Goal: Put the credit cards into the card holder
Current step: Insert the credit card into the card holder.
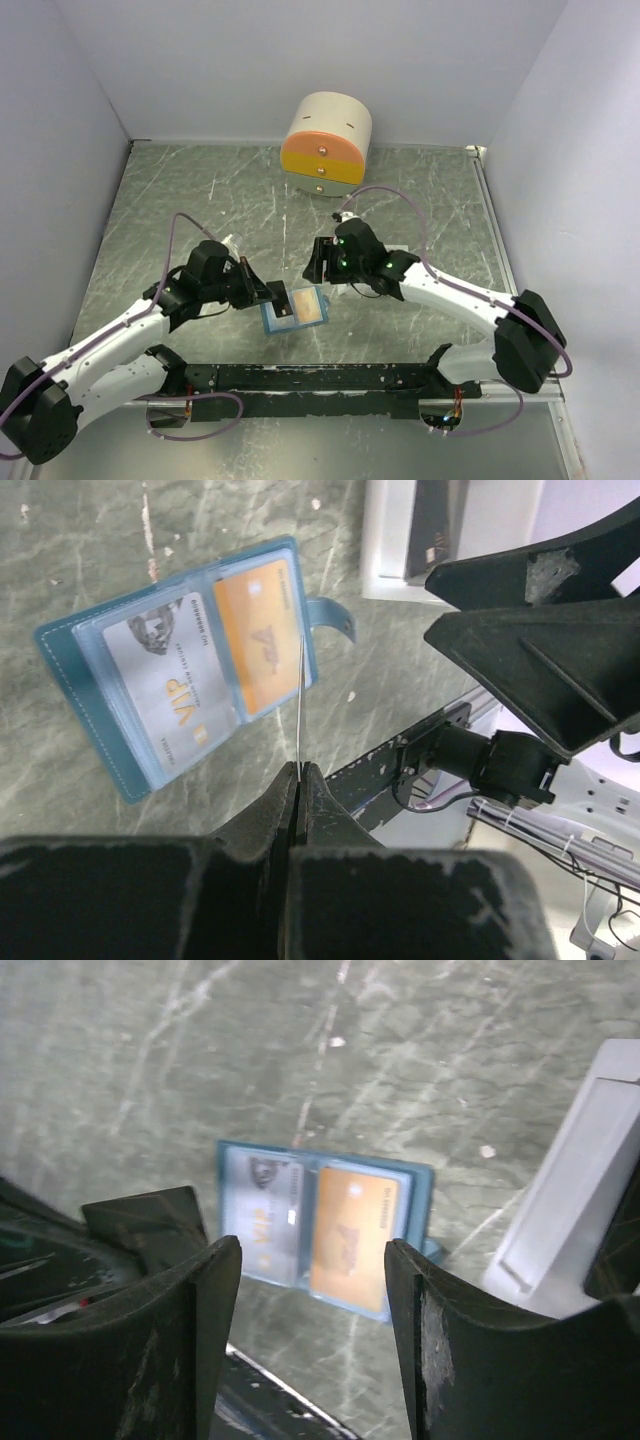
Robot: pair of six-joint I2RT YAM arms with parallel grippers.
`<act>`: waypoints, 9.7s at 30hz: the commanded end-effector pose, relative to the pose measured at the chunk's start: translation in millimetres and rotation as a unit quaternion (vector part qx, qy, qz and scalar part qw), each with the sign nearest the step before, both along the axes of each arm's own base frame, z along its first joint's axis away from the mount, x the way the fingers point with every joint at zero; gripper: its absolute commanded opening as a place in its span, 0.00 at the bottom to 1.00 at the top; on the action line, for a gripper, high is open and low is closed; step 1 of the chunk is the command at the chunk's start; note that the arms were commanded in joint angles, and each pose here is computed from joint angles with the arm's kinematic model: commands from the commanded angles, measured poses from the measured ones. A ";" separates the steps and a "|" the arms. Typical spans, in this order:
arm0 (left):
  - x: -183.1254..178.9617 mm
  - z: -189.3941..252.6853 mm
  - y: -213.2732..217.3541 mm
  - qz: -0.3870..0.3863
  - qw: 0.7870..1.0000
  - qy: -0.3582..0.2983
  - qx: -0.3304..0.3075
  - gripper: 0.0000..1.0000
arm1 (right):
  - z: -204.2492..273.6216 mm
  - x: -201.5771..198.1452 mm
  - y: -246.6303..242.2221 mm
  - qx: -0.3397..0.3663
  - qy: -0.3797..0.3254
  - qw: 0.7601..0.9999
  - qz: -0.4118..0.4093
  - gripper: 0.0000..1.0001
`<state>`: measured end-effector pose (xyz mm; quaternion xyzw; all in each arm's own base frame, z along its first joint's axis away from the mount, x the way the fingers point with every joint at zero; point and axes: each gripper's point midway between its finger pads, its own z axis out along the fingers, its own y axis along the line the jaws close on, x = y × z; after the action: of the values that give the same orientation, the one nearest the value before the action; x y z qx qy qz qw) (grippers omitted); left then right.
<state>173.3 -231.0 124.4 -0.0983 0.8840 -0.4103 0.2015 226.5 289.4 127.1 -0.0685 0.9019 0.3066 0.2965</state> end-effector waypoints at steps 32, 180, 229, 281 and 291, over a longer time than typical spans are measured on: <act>0.1 -45.1 3.7 -0.094 0.993 0.067 0.016 0.07 | -105.0 -25.0 13.1 -0.173 0.060 0.980 0.082 0.35; 15.9 -124.7 10.3 -0.057 0.992 0.094 0.065 0.07 | -112.0 -38.5 -3.6 -0.168 0.052 0.983 0.054 0.20; 17.8 -93.5 6.4 -0.029 0.989 0.080 0.119 0.50 | -111.4 -40.0 0.8 -0.146 0.060 0.987 0.042 0.18; 9.8 -95.6 -28.7 -0.072 0.992 0.083 0.056 0.17 | -99.6 -32.9 8.5 -0.137 0.041 0.989 0.045 0.25; 12.8 -87.7 -15.7 -0.047 0.991 0.083 0.092 0.40 | -74.7 -32.2 5.4 -0.117 0.027 0.992 0.031 0.35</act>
<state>180.2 -249.4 27.5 -0.0681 0.9307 -0.3448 0.1018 192.3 291.9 38.4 -0.1286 0.9415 0.2002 0.2389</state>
